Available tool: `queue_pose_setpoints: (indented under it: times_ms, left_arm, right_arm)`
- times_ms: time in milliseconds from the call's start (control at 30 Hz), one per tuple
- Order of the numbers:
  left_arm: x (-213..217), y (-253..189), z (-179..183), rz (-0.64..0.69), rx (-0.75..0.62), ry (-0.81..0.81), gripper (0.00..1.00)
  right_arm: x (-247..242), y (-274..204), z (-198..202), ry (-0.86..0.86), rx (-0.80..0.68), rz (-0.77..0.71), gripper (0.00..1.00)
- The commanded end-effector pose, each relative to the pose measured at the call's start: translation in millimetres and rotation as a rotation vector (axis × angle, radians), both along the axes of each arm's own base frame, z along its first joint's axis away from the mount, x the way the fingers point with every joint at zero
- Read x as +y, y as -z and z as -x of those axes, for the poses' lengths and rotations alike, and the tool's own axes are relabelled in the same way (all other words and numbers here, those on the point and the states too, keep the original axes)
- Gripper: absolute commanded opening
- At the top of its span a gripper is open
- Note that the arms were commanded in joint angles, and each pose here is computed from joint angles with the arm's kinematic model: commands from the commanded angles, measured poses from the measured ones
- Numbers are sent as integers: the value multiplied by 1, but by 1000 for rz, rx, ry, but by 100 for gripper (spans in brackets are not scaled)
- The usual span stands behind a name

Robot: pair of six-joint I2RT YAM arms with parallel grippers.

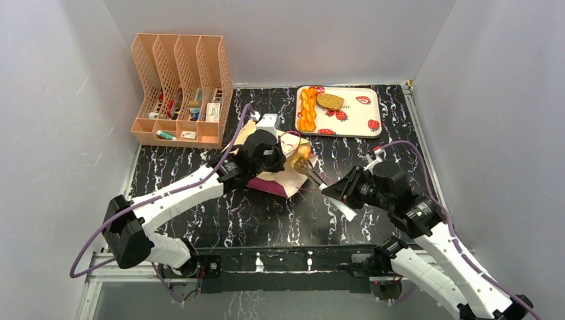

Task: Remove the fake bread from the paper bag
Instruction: Take out the fake bread from the paper bag.

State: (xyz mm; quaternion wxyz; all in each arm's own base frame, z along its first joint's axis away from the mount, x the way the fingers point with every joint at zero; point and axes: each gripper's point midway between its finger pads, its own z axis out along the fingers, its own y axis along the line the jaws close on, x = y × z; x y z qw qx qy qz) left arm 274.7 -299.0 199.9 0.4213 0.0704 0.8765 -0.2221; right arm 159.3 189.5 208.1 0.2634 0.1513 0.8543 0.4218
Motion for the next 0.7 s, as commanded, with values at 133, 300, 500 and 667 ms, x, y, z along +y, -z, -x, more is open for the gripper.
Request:
queue_pose_setpoints:
  times_ms: [133, 300, 500, 667]
  left_arm:
    - [9, -6, -10, -46, -18, -74, 0]
    - [14, -3, -8, -59, -12, -84, 0]
    - [20, -1, 1, -45, -14, -69, 0]
    - [17, -5, 8, -14, -25, -16, 0]
  right_arm:
    - [-28, -51, 8, 97, -93, 22, 0]
    - [-43, -57, 12, 158, -87, 47, 0]
    - [-54, -67, 3, 237, -95, 77, 0]
    - [-53, -79, -27, 305, -124, 113, 0]
